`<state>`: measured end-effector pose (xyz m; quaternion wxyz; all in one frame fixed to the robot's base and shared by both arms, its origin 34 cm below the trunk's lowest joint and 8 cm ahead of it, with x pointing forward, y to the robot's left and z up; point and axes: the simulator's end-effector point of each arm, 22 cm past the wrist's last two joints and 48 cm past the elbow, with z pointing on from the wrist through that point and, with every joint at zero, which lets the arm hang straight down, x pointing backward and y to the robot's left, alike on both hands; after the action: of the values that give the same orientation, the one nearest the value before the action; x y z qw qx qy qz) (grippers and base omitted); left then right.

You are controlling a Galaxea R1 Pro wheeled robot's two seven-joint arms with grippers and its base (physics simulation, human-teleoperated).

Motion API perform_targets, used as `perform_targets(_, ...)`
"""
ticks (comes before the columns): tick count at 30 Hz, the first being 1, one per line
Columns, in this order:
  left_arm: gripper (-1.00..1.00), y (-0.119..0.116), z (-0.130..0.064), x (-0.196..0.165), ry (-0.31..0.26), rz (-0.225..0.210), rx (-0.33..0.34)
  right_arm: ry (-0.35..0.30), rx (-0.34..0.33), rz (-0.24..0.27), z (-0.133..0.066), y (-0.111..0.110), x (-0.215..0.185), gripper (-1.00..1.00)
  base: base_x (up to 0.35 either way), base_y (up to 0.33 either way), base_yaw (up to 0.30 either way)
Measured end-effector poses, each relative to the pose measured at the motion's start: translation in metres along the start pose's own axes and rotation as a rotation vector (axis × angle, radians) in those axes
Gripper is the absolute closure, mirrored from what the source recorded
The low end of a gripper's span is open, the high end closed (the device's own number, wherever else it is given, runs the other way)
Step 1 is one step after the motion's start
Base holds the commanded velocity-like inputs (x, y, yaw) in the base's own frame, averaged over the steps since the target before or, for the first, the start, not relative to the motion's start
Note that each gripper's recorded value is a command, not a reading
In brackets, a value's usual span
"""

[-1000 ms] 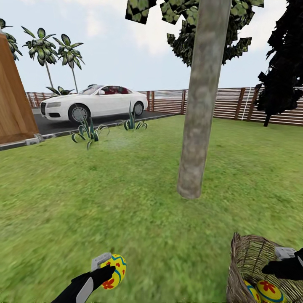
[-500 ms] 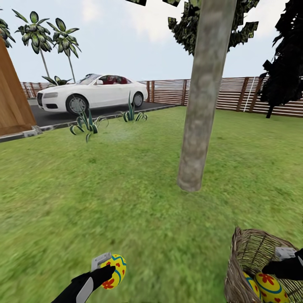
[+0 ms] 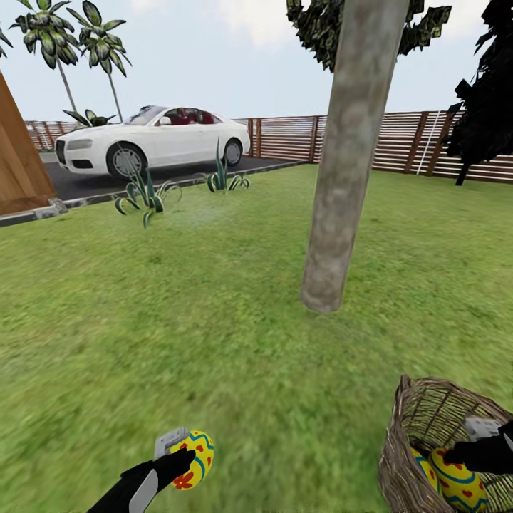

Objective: Take the three Easter eggs out of the wicker basket on the lawn in the garden, then place them on the lawn next to a single tree (choose any tree) so that all three eggs are next to the same tree and none are left in the basket.

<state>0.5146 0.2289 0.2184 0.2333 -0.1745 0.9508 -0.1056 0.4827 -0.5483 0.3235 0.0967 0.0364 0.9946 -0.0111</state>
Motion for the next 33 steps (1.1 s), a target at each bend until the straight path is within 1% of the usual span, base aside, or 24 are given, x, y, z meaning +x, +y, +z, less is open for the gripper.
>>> perform_targets(19, 1.0, 0.014, 0.019, 0.034, 0.072, -0.009, -0.027, 0.077, 0.01, -0.001, 0.028, -0.004, 0.021, -1.0, 0.0, 0.0, 0.0)
perform_targets(23, 1.0, 0.011, 0.019, 0.035, 0.072, -0.011, -0.022, 0.077, 0.01, -0.001, 0.028, -0.004, 0.021, -1.0, 0.0, 0.0, 0.0)
perform_targets(25, 1.0, 0.011, 0.019, 0.035, 0.072, -0.011, -0.021, 0.077, 0.01, -0.001, 0.028, -0.004, 0.021, -1.0, 0.147, 0.0, 0.0)
perform_targets(30, 1.0, 0.011, 0.019, 0.035, 0.071, -0.013, -0.021, 0.078, 0.009, -0.001, 0.028, -0.003, 0.021, -1.0, 0.309, 0.0, 0.0)
perform_targets(33, 1.0, 0.011, 0.019, 0.035, 0.071, -0.015, -0.021, 0.079, 0.007, -0.002, 0.029, -0.002, 0.022, -1.0, 0.067, 0.0, 0.0)
